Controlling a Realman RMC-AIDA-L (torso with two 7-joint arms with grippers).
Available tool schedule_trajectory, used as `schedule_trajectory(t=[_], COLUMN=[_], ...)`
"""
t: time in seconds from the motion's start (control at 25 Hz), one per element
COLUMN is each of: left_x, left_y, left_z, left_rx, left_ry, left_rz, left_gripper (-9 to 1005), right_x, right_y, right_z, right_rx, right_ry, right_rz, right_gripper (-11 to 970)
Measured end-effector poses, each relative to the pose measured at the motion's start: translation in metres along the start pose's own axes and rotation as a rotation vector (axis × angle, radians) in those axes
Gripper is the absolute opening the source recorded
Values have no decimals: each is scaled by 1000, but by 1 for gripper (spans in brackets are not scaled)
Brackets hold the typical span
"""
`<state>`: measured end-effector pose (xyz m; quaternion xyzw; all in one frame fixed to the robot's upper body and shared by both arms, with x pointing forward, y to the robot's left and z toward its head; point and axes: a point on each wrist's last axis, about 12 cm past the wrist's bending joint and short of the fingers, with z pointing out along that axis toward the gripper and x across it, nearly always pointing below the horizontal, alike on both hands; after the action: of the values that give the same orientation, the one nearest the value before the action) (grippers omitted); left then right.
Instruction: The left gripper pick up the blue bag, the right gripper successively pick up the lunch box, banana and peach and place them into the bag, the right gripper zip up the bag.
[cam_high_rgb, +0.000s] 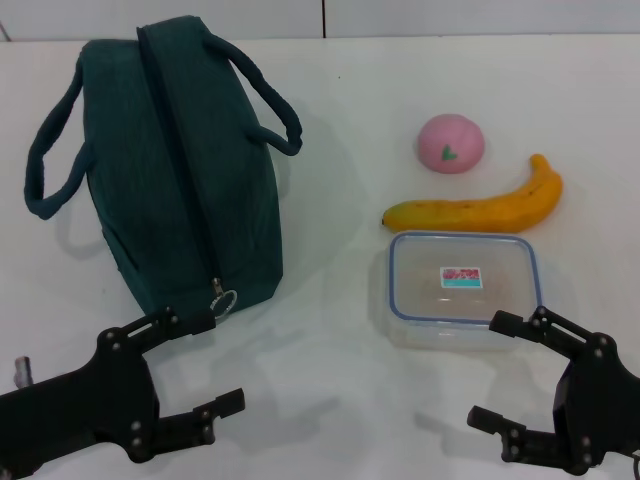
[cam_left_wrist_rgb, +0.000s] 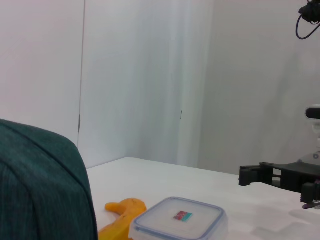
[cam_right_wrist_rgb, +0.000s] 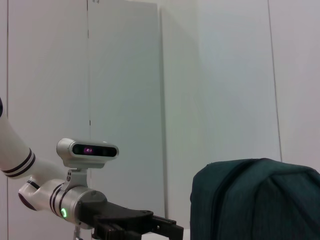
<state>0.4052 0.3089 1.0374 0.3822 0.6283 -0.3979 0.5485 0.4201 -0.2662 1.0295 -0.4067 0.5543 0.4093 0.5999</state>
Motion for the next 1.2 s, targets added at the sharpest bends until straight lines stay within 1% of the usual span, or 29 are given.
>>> schedule_trajectory(t=[0.4, 0.6, 0.68, 0.84, 0.92, 1.04, 1.2], left_x=[0, -1, -4, -18, -26, -37, -58], left_y=[0, 0, 0, 10, 18, 30, 55], left_z=[0, -2, -6, -21, -28, -36, -44], left_rx=[-2, -12, -17, -36, -53, -79, -137], left_ry=[0, -15, -38, -90, -112, -143, -170], left_rz=[-4, -28, -79, -231, -307, -391, -526], left_gripper=[857, 857, 857, 858, 858, 858, 856], right_x=[0, 0, 0, 1, 1, 0, 1], right_y=[0, 0, 0, 0, 0, 0, -1], right_z=[0, 1, 1, 0, 0, 0, 1], right_rx=[0, 0, 1, 4, 4, 5, 4], right_ry=[-1, -1, -1, 1, 1, 1, 4], right_rz=[0, 1, 1, 3, 3, 3, 2], right_gripper=[868, 868, 868, 868, 868, 868, 868])
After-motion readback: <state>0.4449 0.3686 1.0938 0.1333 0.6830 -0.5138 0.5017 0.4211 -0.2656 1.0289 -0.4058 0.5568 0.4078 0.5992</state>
